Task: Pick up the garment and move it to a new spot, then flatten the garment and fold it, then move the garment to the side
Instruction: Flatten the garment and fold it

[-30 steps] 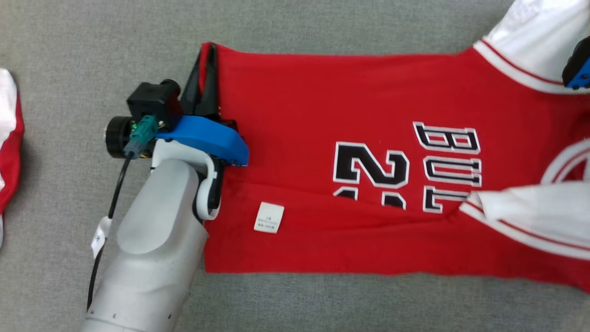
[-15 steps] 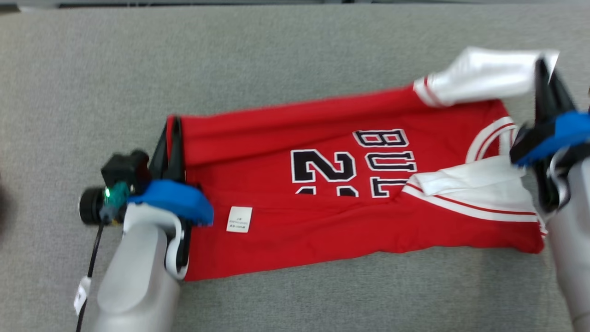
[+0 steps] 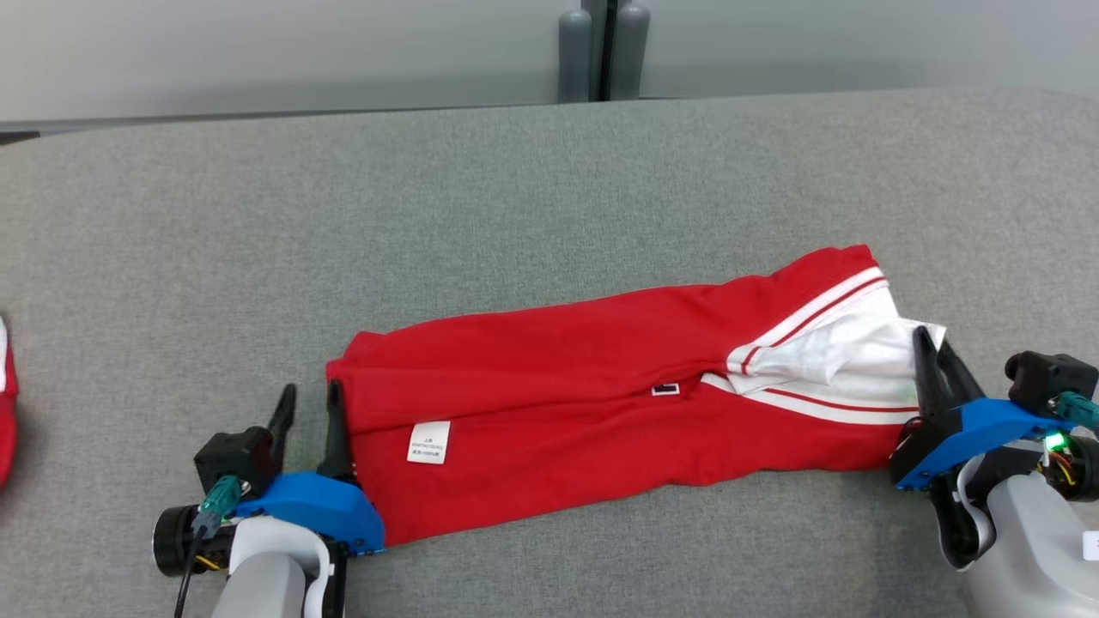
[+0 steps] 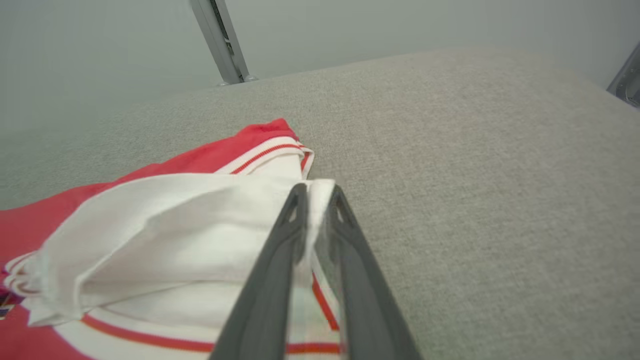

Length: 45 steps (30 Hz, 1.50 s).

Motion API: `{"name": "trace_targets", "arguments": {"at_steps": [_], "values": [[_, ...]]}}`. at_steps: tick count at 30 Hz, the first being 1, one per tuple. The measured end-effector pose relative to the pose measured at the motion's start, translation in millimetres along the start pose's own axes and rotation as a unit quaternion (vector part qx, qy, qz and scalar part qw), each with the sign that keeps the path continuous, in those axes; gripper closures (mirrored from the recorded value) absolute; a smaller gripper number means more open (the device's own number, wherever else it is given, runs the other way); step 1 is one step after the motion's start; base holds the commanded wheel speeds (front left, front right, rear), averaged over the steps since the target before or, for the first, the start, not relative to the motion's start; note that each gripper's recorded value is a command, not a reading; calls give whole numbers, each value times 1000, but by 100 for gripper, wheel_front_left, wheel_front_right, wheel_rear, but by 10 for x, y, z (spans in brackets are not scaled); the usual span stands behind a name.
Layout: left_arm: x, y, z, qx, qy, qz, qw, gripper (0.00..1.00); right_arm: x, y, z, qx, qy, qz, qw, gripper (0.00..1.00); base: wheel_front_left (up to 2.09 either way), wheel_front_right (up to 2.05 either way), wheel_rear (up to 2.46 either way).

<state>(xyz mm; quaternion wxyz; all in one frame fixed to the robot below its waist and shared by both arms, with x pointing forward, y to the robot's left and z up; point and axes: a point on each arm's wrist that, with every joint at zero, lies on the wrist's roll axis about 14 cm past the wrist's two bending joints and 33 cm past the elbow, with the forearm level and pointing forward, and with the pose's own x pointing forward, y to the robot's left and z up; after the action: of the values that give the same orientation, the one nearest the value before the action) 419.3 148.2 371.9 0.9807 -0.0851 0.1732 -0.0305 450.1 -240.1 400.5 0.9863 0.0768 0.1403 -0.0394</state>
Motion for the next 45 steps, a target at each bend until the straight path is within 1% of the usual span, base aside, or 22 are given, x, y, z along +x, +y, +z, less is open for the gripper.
{"name": "trace_targets", "arguments": {"at_steps": [4,9,16,20,23,24,25,26,27,31,36,38,41,43,45], "values": [[-103,91,94,-11,-20,22,1000,0,-1,-6,111,9,-15,-3,1000,0,0,0,0],[-328,215,156,-28,-40,50,998,0,37,104,157,16,-20,7,1000,0,0,0,0],[-516,308,184,-33,-52,69,996,0,28,186,-137,10,29,9,999,0,0,0,0],[-575,351,170,-34,-52,76,995,0,13,155,-362,0,69,3,998,0,0,0,0],[-597,394,156,-35,-51,85,995,0,44,206,-457,-1,87,5,996,0,0,0,0],[-601,401,155,-35,-51,86,994,0,46,222,-477,-1,91,6,996,7,0,0,0],[-603,407,154,-35,-51,87,994,0,54,240,-483,-1,94,7,996,24,0,0,0],[-605,416,156,-35,-51,88,994,0,53,264,-503,-1,99,10,995,60,0,0,0],[-608,425,161,-35,-52,90,994,0,52,299,-517,-2,104,14,995,100,0,0,0],[-598,391,172,-33,-53,84,994,0,41,470,-539,15,109,28,994,100,0,0,0],[-573,283,196,-31,-56,67,996,0,30,388,-414,32,88,19,995,100,0,0,0],[-562,247,208,-31,-57,61,996,0,18,303,-328,36,74,11,997,100,0,0,0],[-560,165,190,-31,-55,49,997,0,1,67,-35,42,25,-11,999,100,0,0,0],[-548,96,191,-34,-54,39,997,0,-51,-90,140,45,-6,-27,999,100,0,0,0],[-528,9,207,-34,-56,25,998,0,-137,-213,232,49,-26,-41,998,100,0,0,0]]}}
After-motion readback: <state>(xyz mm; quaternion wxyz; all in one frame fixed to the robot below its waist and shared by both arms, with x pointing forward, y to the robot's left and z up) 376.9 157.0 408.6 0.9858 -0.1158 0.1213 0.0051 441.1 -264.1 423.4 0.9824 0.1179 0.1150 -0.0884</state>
